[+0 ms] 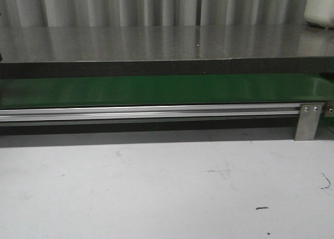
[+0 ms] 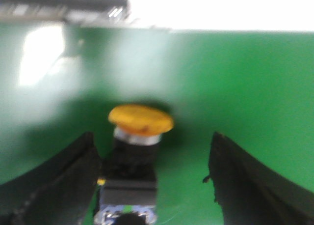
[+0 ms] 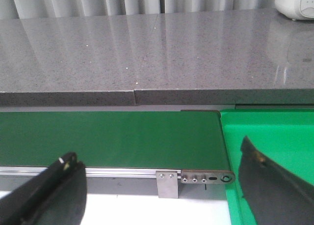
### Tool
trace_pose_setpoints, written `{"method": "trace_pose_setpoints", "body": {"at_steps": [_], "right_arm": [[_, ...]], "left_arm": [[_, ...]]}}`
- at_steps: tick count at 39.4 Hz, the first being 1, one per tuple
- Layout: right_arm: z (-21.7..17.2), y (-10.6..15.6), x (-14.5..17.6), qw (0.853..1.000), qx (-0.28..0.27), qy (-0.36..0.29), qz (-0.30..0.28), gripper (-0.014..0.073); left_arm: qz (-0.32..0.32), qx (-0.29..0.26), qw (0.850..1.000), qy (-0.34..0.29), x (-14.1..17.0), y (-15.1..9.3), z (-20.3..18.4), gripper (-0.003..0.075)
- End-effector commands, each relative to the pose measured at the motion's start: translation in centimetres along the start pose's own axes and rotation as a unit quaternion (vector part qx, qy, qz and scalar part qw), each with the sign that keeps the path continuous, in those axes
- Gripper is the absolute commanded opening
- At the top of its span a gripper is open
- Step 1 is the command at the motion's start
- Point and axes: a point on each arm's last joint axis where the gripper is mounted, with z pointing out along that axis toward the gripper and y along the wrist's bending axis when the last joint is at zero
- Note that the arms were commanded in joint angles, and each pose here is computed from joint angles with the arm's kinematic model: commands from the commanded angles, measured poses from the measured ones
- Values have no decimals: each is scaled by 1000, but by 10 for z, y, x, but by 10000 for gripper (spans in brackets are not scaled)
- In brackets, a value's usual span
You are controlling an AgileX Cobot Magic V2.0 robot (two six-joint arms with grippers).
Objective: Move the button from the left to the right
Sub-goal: 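Lower the button onto the belt end and open the left gripper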
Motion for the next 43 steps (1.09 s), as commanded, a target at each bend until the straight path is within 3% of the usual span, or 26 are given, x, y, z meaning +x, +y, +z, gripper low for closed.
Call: {"method": "trace_pose_setpoints", "body": {"at_steps": [1, 8, 13, 19, 27, 37, 43], "right_arm": [[-1, 1, -18, 999, 2, -54, 0, 644], [-1, 1, -18, 999, 2, -54, 0, 644], [-1, 1, -18, 999, 2, -54, 0, 644], [-1, 1, -18, 999, 2, -54, 0, 644], [-1, 1, -18, 999, 2, -54, 0, 644], [-1, 1, -18, 999, 2, -54, 0, 644], [-1, 1, -18, 999, 2, -54, 0, 644]], "left_arm": [[26, 19, 998, -57, -3, -24, -55, 461], [42, -44, 996, -68, -1, -19, -73, 415], [29, -87, 993, -69, 5, -15, -84, 235], [33, -88, 992, -81, 18, -24, -103, -20], [72, -88, 990, -84, 49, -53, -111, -21], [142, -84, 966, -197, 103, -96, -112, -21], [165, -75, 948, -261, 144, -105, -106, -21]]}}
